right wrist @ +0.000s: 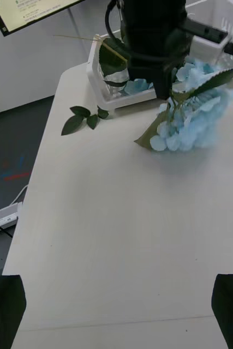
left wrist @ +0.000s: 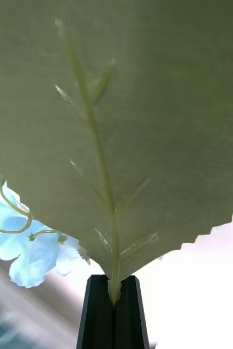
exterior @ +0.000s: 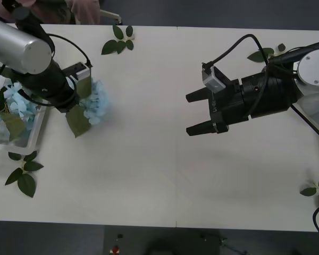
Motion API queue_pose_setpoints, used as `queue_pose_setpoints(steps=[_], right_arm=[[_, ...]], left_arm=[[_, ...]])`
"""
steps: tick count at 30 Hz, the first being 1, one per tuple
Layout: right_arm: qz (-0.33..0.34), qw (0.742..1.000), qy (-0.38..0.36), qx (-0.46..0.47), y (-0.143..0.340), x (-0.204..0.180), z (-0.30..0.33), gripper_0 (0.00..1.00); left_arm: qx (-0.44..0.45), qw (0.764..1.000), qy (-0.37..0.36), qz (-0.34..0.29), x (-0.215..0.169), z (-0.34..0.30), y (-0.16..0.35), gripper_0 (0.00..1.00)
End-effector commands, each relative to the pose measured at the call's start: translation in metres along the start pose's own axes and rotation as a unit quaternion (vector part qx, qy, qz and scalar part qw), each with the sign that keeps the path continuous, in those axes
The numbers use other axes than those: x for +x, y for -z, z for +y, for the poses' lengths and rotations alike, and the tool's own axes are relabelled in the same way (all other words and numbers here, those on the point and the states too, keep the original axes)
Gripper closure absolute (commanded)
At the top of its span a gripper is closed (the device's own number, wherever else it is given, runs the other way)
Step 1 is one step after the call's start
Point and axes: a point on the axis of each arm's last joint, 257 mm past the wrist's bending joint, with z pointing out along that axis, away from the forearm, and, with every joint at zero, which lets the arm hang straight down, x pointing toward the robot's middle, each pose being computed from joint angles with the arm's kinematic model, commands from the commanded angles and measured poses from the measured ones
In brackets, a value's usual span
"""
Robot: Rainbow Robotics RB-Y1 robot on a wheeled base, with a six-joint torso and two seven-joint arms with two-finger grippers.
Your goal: Put the red flowers into the right box and the blue flowers into the left box
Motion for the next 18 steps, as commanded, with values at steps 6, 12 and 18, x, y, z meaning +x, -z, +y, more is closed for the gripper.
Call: queue_pose_setpoints(steps=[6, 12, 18], right_arm=[[-0.009, 1.0, 0.018, 0.001, -0.003, -0.02, -0.002, 0.0], [-0.009, 1.0, 0.018, 0.001, -0.003, -0.02, -0.002, 0.0], [-0.009, 1.0, 0.018, 0.001, -0.003, -0.02, -0.002, 0.0]], left_arm=[[-0.239, 0.966, -0.101, 0.012, 0.052, 0.194, 0.235, 1.0], [-0.357, 0.923, -0.139, 0.046, 0.082, 0.272, 0.237, 1.0], [-0.35, 0.925, -0.134, 0.067, 0.085, 0.279, 0.182, 1.0]])
